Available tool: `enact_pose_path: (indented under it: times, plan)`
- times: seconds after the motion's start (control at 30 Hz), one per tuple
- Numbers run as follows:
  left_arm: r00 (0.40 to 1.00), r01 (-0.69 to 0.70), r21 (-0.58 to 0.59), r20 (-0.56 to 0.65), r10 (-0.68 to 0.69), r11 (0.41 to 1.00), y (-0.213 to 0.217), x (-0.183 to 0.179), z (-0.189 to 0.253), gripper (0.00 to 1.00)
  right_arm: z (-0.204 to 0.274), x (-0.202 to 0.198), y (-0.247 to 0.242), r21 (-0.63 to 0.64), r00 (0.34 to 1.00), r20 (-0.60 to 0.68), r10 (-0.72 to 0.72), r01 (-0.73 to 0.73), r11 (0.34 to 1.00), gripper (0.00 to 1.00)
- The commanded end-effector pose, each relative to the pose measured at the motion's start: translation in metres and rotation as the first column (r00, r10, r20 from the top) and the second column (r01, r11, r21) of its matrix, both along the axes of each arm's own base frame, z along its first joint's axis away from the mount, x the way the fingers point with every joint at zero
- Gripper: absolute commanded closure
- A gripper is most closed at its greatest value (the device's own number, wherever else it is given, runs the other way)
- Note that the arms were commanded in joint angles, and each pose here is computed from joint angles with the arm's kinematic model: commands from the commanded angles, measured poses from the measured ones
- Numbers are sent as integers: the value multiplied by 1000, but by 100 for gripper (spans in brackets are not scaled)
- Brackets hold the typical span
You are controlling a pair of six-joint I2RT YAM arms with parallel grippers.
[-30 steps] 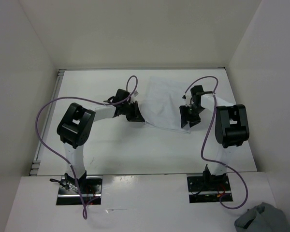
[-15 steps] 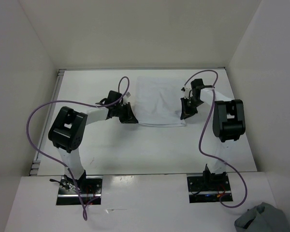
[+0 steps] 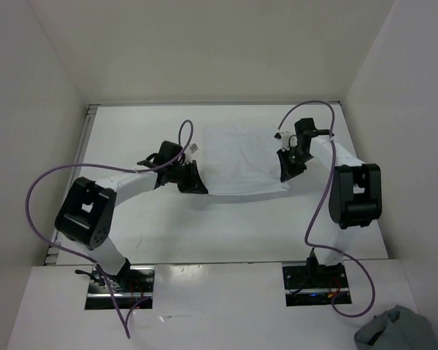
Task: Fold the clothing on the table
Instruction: Fold the skirt
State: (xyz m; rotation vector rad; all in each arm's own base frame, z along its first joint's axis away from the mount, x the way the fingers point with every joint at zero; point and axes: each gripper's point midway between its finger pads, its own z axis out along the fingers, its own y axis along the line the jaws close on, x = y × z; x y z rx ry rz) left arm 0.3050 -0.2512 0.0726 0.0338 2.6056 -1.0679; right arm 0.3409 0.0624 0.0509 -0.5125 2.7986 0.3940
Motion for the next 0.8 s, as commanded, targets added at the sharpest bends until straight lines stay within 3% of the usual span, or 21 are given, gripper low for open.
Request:
enact_pose_path:
  times: [0.0, 0.13, 0.37, 0.77]
  plan:
    - [998, 28, 28, 59, -30, 999, 10, -22, 29, 100, 52, -12, -19, -33, 985, 147, 92, -88, 996, 95]
    - [993, 29, 27, 115, -32, 999, 11, -42, 57, 100, 87, -33, -20, -59, 958, 236, 160, -150, 987, 95]
    - [968, -21, -74, 249, 39, 997, 11, -70, 133, 100, 94, -72, -24, -71, 948, 213, 236, -226, 972, 97]
    - [969, -59, -66, 236, 73, 996, 19, -97, 135, 100, 99, -105, -25, -72, 933, 207, 293, -284, 956, 97]
